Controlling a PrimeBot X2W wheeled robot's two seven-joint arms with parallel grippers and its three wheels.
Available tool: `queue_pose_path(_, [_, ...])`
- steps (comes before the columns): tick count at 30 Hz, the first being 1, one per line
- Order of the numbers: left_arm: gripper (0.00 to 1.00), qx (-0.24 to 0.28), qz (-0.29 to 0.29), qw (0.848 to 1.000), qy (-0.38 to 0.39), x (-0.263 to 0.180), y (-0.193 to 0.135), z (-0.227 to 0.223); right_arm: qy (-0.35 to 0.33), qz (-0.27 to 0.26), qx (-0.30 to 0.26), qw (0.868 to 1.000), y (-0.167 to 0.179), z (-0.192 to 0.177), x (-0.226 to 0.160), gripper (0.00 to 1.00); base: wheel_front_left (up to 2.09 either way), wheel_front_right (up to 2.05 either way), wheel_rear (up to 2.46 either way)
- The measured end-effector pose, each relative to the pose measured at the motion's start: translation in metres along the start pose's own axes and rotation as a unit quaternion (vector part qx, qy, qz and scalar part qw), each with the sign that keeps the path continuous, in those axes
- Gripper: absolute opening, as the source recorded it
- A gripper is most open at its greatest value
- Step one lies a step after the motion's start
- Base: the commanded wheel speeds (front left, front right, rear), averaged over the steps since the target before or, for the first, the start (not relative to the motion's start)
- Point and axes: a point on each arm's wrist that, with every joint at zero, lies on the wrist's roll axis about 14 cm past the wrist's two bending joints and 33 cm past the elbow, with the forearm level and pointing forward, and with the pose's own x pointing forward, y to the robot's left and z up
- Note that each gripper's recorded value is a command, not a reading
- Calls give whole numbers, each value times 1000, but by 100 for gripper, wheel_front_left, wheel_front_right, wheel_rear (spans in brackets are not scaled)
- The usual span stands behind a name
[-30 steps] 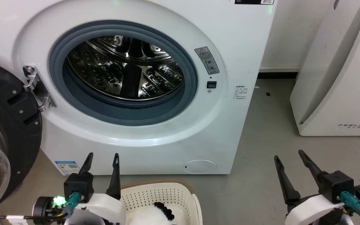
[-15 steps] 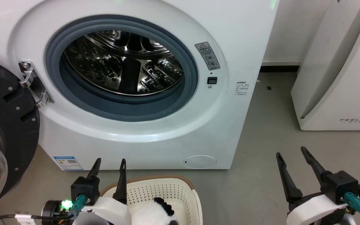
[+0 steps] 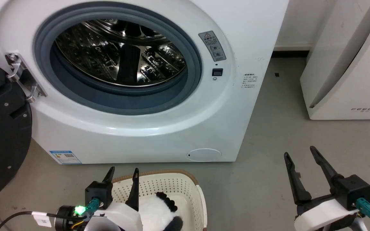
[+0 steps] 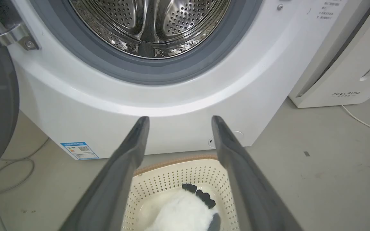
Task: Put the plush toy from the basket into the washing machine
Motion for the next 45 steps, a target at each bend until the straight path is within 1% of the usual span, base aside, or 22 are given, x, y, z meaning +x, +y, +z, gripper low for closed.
queue_pose_path(13, [100, -6, -29, 997, 78, 21, -13, -53, 4, 3, -1, 1000, 0, -10, 14, 100, 0, 0, 0])
queue_pose_path(22, [100, -3, -46, 987, 154, 30, -16, -101, 12, -1, -5, 1000, -4, -21, 22, 100, 0, 0, 0])
queue_pose_path(25, [100, -5, -47, 985, 167, 31, -15, -110, 12, -2, -5, 1000, -5, -22, 25, 100, 0, 0, 0])
queue_pose_path(26, [100, -8, -52, 981, 185, 32, -16, -121, 15, 1, -4, 1000, -3, -26, 27, 100, 0, 0, 0])
queue_pose_path(29, [100, -10, -54, 977, 204, 31, -17, -133, 19, 3, -6, 1000, -2, -29, 29, 100, 0, 0, 0])
queue_pose_path(36, [100, 5, -70, 964, 255, 35, -16, -165, 20, 0, -10, 1000, -6, -37, 39, 100, 0, 0, 0])
queue_pose_path(45, [100, 28, -104, 943, 315, 41, -20, -205, 37, -6, -12, 999, -12, -57, 49, 100, 0, 0, 0])
